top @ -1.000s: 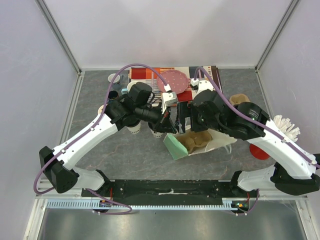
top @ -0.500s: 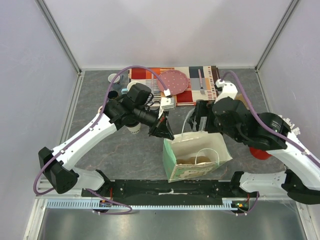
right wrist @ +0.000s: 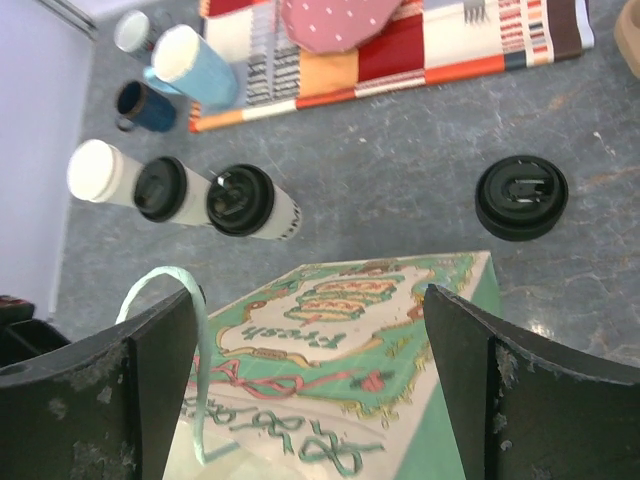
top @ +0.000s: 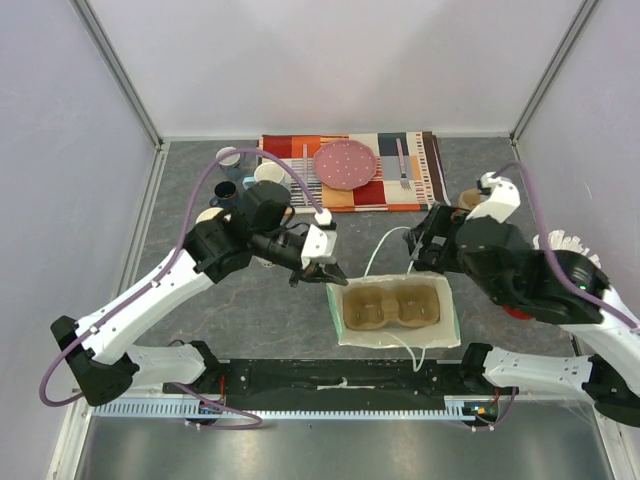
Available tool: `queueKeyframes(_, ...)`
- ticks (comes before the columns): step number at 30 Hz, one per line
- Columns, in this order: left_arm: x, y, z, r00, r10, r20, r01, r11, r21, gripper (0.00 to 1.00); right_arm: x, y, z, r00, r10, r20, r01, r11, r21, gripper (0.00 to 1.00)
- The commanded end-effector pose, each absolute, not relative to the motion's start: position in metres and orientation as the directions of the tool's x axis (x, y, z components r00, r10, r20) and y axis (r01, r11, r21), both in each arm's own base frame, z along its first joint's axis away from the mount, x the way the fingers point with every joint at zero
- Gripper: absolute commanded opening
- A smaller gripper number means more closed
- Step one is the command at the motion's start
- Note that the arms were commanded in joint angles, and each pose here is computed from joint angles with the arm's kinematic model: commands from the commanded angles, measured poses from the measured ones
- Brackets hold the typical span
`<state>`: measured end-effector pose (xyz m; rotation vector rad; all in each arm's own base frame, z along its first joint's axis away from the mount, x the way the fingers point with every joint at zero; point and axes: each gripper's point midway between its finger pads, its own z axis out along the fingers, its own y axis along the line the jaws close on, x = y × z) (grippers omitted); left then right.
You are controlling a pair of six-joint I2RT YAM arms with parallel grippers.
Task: Pack the takeout coffee
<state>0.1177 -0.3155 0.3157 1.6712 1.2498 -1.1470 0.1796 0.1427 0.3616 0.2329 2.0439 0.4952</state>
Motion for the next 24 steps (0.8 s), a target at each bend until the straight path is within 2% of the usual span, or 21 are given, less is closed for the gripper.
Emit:
queueKeyframes(1,0.127,-0.317,0.295,0.404,0.278,-0.871,0.900,-0.290,0.325,0.02,0.186,0.156,0.337,-0.522,0.339,-0.783,-0.016,0.914,0.406,0.98)
queueKeyframes(8,0.122,-0.320,0.296,0.358,0.285,-0.889,0.919,-0.274,0.282,0.02,0.180,0.149,0.338,-0.521,0.373,-0.768,-0.012,0.896,0.443,0.98)
queueKeyframes(17,0.138,-0.325,0.284,0.032,0.396,-0.918,0.993,-0.115,-0.015,0.02,0.185,0.154,0.365,-0.497,0.278,-0.822,-0.102,0.922,0.373,0.98)
queueKeyframes(23,0.157,-0.331,0.293,0.005,0.399,-0.917,0.998,-0.053,-0.018,0.02,0.187,0.155,0.381,-0.471,0.250,-0.846,-0.145,0.924,0.353,0.98)
queueKeyframes(24,0.163,-0.332,0.292,0.003,0.406,-0.914,0.999,-0.039,-0.014,0.18,0.190,0.158,0.382,-0.466,0.233,-0.854,-0.149,0.930,0.335,0.98)
